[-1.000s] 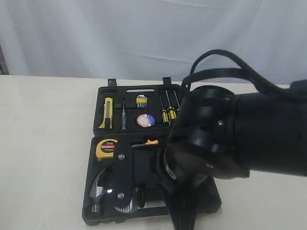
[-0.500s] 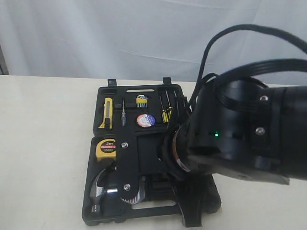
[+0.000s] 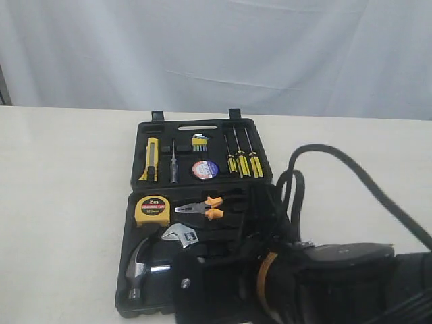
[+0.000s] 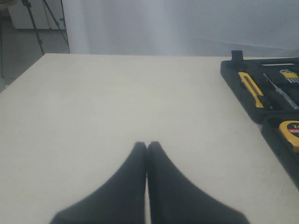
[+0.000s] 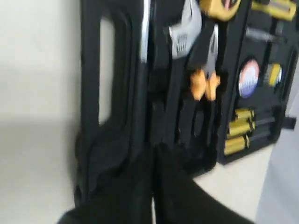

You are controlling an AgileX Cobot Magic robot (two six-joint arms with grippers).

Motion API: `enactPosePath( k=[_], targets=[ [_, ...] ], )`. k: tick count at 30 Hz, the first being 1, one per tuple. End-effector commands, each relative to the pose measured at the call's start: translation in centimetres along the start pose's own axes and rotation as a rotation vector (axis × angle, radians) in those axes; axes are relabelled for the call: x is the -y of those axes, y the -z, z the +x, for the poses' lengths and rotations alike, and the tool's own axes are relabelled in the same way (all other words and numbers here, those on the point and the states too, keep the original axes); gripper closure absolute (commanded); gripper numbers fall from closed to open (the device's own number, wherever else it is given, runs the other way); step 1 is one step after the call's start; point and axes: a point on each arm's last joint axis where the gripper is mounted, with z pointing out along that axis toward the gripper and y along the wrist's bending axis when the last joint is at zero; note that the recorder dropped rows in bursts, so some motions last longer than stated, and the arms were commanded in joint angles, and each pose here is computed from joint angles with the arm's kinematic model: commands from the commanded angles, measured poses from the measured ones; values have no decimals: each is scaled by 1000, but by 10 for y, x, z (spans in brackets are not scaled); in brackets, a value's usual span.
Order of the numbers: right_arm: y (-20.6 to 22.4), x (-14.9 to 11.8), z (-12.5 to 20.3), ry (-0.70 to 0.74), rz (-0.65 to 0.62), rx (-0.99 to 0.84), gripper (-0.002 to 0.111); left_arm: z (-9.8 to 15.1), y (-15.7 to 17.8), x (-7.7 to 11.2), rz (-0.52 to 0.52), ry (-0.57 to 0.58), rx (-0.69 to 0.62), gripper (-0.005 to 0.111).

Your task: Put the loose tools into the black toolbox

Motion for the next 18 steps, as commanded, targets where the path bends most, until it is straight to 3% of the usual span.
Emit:
enactPosePath(
  k=[1,7,18],
  targets=[
    [2,-12,-20,-49,-48,280,109,0,0,0,5,5,4,107],
    [-1,-35,-1,-50,-99,251,109,0,0,0,5,5,4,107],
    [0,-36,-3,-49,-108,280,108,0,0,0,5,5,4,107]
  ],
)
